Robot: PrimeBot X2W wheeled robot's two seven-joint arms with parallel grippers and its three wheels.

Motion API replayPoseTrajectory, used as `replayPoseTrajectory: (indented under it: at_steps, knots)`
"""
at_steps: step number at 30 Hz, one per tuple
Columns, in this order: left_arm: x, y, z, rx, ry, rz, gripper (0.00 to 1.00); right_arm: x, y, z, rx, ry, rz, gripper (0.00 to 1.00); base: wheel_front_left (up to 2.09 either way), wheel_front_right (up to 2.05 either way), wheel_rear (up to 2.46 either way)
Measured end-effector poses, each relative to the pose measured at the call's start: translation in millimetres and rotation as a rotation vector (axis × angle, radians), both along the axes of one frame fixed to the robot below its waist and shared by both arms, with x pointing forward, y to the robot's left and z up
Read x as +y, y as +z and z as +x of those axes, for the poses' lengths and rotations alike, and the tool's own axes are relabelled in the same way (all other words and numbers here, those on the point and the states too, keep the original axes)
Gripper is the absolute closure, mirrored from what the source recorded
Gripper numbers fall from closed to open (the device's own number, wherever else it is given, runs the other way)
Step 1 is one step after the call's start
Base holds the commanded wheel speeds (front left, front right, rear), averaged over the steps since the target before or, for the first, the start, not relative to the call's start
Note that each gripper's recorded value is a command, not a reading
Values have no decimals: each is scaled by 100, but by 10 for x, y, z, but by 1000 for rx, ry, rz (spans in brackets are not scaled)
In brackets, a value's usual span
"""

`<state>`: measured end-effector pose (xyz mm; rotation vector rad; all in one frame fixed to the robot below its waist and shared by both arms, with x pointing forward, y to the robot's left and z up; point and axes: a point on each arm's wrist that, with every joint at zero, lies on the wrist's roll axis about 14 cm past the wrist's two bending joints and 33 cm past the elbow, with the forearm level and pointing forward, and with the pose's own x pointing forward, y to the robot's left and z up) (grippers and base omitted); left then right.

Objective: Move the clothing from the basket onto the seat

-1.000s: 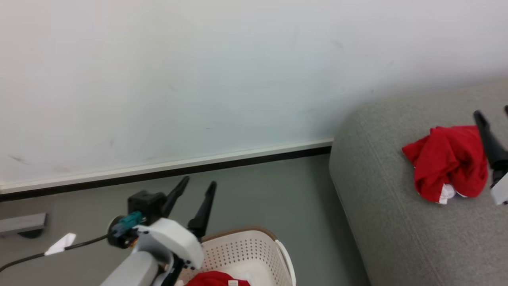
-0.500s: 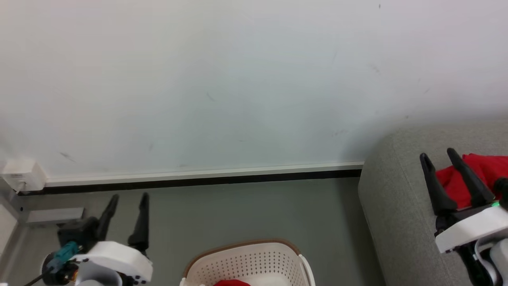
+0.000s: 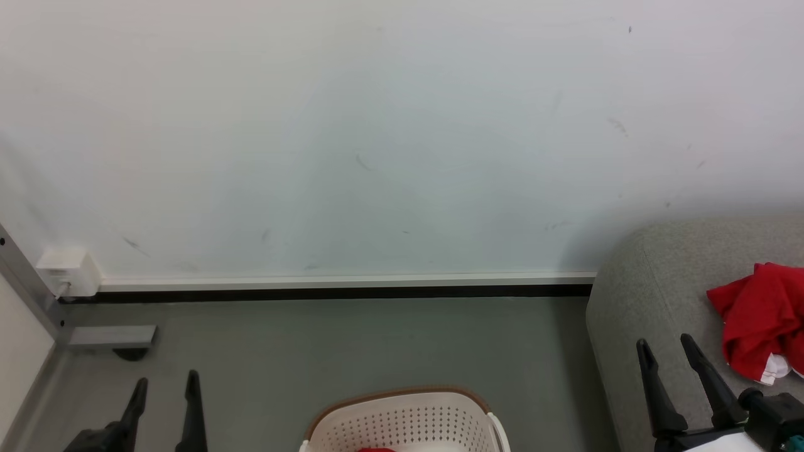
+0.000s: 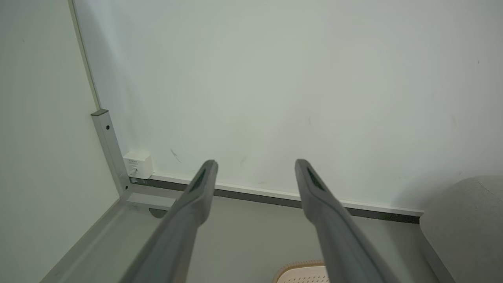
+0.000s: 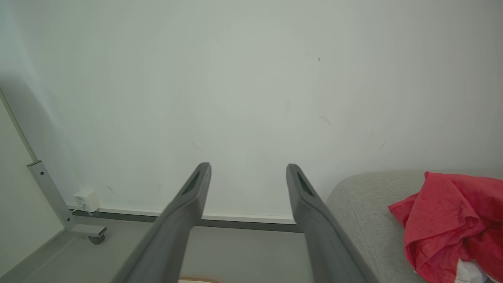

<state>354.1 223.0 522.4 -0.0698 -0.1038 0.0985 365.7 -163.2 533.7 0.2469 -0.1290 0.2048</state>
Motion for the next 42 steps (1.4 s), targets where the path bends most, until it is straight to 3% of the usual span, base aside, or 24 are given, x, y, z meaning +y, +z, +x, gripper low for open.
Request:
replayPoseTrajectory:
  at_steps: [42]
  knots:
    - [-37, -149, -29, 21, -1, 22, 0, 22, -93, -58, 10, -31, -39, 0, 0, 0, 0]
